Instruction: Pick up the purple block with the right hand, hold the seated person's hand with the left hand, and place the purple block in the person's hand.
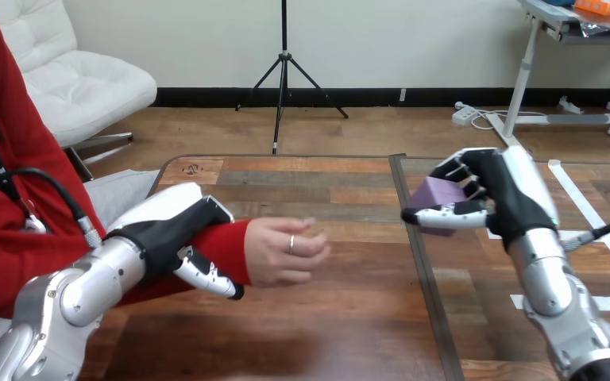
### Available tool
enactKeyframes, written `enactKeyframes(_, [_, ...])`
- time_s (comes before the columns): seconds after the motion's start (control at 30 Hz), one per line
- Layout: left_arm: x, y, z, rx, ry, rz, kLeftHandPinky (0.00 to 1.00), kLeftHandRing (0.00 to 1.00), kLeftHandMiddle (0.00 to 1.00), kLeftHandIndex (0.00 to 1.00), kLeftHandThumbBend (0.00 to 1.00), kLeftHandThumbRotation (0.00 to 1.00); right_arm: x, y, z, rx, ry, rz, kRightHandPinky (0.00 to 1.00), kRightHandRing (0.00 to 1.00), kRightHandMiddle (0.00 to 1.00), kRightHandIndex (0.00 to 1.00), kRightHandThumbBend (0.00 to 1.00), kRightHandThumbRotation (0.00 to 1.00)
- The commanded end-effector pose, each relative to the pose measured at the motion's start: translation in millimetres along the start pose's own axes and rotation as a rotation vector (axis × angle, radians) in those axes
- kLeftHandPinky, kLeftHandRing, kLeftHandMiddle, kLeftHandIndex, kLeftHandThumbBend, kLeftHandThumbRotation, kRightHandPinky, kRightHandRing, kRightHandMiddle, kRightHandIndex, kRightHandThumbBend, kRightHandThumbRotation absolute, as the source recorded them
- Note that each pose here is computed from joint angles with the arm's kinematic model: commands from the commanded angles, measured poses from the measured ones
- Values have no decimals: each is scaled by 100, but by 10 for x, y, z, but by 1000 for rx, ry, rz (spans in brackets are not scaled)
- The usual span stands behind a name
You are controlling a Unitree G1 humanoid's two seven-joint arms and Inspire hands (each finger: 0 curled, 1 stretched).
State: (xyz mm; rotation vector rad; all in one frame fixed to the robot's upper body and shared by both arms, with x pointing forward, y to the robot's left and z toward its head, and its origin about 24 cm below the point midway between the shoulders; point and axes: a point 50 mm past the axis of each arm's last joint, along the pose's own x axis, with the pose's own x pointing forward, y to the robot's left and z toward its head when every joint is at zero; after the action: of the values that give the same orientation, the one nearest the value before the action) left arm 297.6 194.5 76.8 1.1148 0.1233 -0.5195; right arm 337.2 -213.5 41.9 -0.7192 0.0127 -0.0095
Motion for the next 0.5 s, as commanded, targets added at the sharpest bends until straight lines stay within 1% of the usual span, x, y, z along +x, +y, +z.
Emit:
enactKeyframes(0.0, [-65,632,593,33,-261,288,20,27,36,37,62,0,276,-181,697,28,-229,-64,31,34,44,46,78,0])
enactKeyframes(0.17, [-65,662,634,28,-274,293,20,27,37,37,63,0,276,-134,772,26,-253,-53,32,36,44,46,78,0])
enactKeyframes(0.37, [-53,683,676,32,-286,302,21,28,37,38,65,0,273,-79,859,32,-275,-29,31,35,44,45,79,0])
enactKeyframes(0.47, [-41,685,690,24,-297,308,21,28,37,37,65,0,268,-53,904,30,-290,-21,32,35,44,45,80,0])
